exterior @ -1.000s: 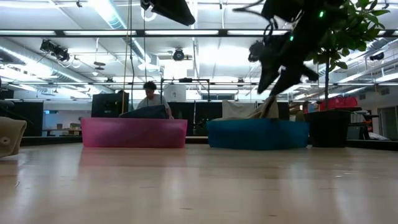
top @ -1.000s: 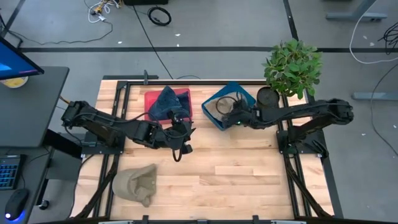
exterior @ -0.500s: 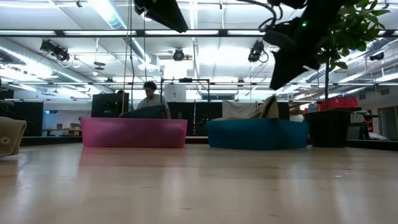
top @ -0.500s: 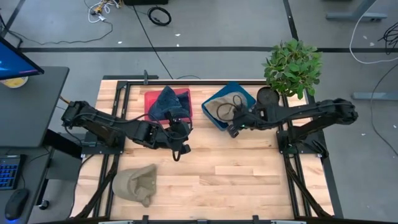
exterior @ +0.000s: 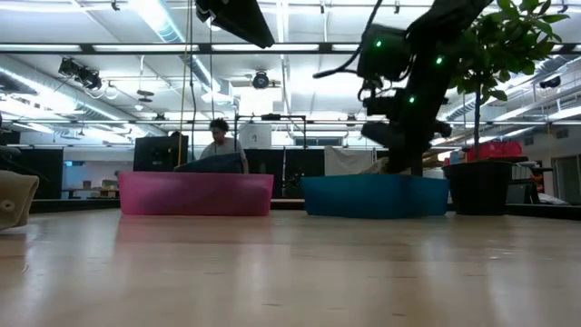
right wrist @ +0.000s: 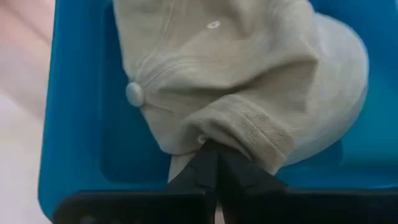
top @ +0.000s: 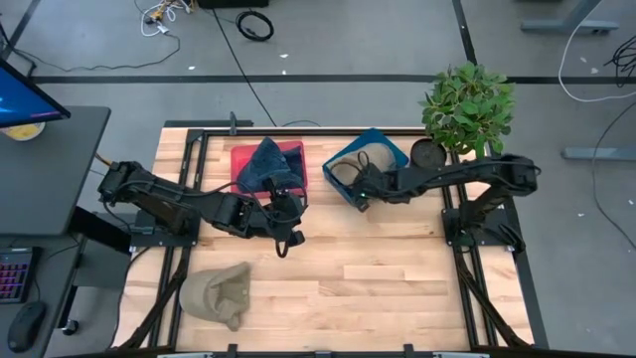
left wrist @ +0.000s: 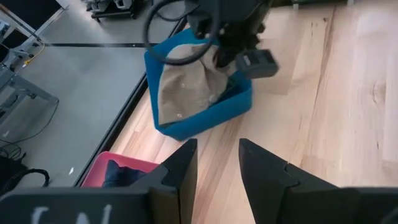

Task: Pick & Place hat
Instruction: Put the right gray cap into the blue bin

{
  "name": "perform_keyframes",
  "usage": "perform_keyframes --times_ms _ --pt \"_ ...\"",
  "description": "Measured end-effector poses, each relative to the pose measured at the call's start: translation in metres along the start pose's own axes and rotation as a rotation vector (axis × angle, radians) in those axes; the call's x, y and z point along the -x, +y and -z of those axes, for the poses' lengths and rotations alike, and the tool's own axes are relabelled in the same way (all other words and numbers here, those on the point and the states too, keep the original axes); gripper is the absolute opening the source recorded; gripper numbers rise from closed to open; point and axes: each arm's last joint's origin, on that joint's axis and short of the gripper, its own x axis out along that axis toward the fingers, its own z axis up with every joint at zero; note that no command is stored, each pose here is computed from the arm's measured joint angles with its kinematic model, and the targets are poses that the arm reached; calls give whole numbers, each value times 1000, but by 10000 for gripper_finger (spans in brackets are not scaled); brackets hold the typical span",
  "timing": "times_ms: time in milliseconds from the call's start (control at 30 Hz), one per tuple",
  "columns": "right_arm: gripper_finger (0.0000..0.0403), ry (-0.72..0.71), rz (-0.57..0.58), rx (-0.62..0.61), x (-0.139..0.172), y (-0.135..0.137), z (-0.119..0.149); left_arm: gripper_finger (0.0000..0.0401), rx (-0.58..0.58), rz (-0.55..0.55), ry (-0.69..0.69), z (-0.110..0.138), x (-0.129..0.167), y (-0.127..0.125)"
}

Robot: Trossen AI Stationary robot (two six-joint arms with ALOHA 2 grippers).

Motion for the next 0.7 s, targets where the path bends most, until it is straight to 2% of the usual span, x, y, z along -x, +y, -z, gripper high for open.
perform_keyframes --times_ms 167,300,367,500,700 --pt "4 25 2 -31 -24 0 -6 122 -1 0 0 0 0 0" --pt "3 120 -57 -49 -43 1 -4 122 -2 0 1 0 0 0" --pt "5 156 -71 -17 -47 2 -1 122 -2 -1 1 0 0 0" --pt "6 152 -114 -6 -36 -1 -3 122 -4 -1 2 0 0 0" --pt "7 101 -273 -16 3 -13 -14 122 -40 17 21 3 6 -1"
